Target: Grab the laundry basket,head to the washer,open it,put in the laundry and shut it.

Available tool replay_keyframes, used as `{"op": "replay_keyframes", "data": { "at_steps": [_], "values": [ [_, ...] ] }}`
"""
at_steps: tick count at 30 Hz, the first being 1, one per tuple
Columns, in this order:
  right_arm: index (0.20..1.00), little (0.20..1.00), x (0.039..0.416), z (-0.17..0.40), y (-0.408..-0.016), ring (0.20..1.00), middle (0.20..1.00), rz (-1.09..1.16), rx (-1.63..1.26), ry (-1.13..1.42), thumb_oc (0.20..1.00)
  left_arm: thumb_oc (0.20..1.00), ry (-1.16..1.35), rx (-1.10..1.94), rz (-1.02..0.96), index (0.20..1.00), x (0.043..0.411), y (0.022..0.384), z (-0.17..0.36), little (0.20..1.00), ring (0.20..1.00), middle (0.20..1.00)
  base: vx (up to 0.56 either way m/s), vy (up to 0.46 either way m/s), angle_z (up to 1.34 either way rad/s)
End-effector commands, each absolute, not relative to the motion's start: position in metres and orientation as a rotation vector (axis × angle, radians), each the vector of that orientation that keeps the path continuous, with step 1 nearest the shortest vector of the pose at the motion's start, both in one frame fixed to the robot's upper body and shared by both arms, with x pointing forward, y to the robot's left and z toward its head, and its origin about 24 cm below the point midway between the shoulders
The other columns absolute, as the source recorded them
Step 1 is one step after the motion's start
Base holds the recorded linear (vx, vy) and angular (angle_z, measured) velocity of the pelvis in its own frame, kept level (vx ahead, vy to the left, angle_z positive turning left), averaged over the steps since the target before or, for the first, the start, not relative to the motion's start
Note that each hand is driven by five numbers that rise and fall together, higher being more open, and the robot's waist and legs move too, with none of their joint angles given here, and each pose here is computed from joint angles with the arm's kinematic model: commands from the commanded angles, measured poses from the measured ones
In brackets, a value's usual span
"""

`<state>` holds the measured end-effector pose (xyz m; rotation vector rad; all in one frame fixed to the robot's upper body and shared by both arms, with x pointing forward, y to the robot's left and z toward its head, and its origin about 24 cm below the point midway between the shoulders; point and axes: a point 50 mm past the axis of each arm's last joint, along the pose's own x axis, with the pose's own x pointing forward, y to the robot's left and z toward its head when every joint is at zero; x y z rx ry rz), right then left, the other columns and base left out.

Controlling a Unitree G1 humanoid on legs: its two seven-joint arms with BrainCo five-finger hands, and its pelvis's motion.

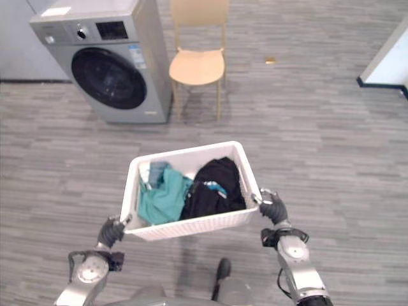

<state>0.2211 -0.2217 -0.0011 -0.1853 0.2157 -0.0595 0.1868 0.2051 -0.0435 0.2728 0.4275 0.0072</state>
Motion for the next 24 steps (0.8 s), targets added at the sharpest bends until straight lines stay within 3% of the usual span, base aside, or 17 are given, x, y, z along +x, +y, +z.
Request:
{"op": "replay_keyframes", "data": {
  "at_steps": [1, 24],
  "values": [
    [0.2, 0.2, 0.224, 0.016, -0.208, 0.2, 0.2, -0.005, -0.13, 0.091, 0.2, 0.2, 0.136, 0.196, -0.039, 0.2, 0.214, 0.195, 0.006, 0.2, 0.2, 0.2, 0.36, -0.008, -0.25],
    [0.2, 0.2, 0.235, 0.018, -0.178, 0.2, 0.2, 0.087, -0.106, 0.063, 0.2, 0.2, 0.124, 0.265, -0.001, 0.2, 0.215, 0.21, 0.011, 0.2, 0.2, 0.2, 0.35, 0.144, -0.17]
  ]
}}
